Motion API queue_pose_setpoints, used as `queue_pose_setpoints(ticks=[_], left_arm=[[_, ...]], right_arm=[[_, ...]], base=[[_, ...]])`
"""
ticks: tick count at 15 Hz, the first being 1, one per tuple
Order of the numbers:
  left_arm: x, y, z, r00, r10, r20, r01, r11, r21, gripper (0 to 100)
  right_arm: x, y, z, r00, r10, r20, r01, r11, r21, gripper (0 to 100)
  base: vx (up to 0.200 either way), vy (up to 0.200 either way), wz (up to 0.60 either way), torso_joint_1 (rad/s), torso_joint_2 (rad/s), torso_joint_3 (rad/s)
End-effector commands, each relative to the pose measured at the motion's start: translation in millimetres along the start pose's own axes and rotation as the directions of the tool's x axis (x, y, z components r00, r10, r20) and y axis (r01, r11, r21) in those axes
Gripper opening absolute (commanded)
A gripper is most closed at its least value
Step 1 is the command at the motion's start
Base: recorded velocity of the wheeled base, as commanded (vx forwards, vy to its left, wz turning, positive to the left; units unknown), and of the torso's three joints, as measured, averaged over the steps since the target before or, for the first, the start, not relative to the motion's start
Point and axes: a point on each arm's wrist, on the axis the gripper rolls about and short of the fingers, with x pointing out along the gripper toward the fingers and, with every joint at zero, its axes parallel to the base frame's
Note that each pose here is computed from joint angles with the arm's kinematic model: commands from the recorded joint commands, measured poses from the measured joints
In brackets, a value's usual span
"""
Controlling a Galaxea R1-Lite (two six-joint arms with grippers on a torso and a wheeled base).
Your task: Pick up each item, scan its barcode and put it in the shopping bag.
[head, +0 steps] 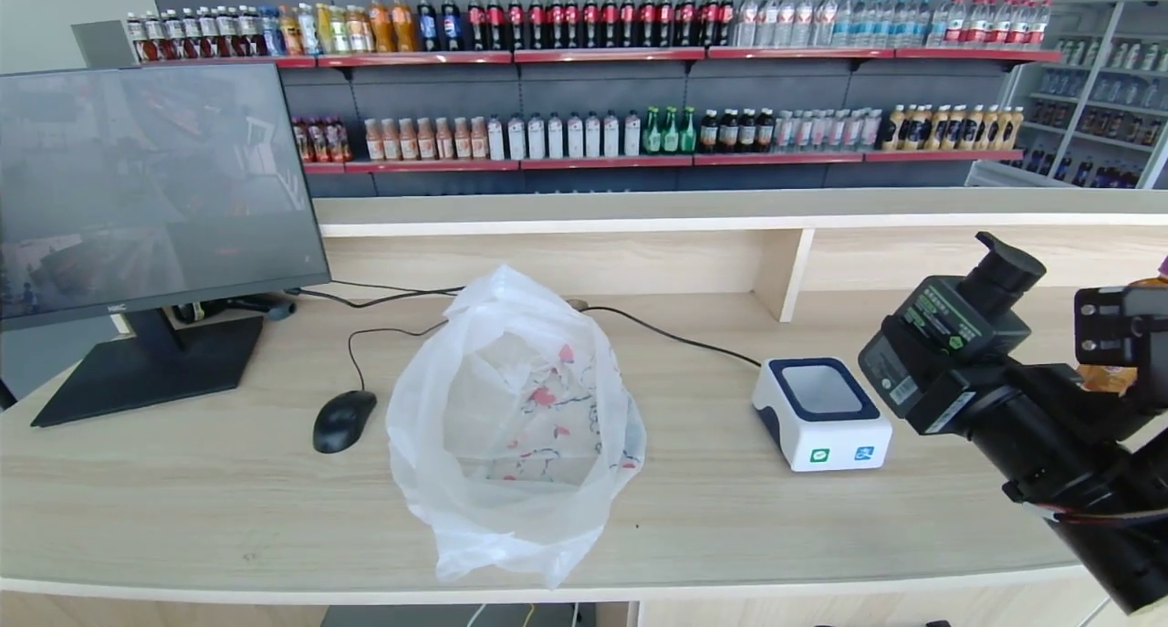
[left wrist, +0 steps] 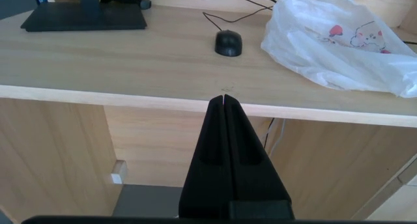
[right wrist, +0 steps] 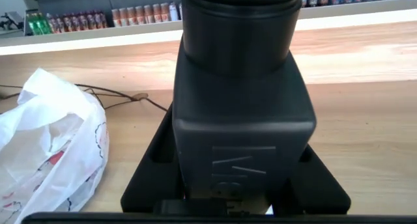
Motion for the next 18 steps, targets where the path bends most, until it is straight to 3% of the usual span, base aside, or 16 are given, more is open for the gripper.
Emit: queue_pose_setpoints(ticks=[1,3,6,14,18], left_arm=[[0.0,0.0,-0.2,1.000,0.001,-0.001,-0.001,1.000,0.000,0],[0.0,0.0,-0.2,1.000,0.001,-0.001,-0.001,1.000,0.003,0],[0.0,-0.1,-0.2,1.000,0.002,-0.001,-0.002,1.000,0.000,0],[0.0,0.0,-0.2,1.000,0.001,-0.001,-0.001,1.000,0.007,0],[0.1,0.0,-0.6,1.000,0.001,-0.002,-0.001,1.000,0.007,0]], right_arm=[[-3.3,-0.6,-9.9,0.999,0.000,-0.049,0.000,1.000,-0.013,0],[-5.7,-0.3,-11.9,0.998,0.004,-0.061,-0.005,1.000,-0.015,0],[-2.2,1.0,-11.2,0.999,0.006,-0.054,-0.007,1.000,-0.025,0],[0.4,1.7,-7.3,0.999,0.013,-0.033,-0.015,0.998,-0.053,0],[4.0,3.8,-12.9,0.990,0.126,-0.060,-0.139,0.921,-0.364,0]], base=[[0.000,0.000,0.00,0.000,0.00,0.000],[0.000,0.000,0.00,0.000,0.00,0.000],[0.200,0.000,0.00,-0.006,0.00,0.002],[0.000,0.000,0.00,0.000,0.00,0.000],[0.000,0.000,0.00,0.000,0.00,0.000]])
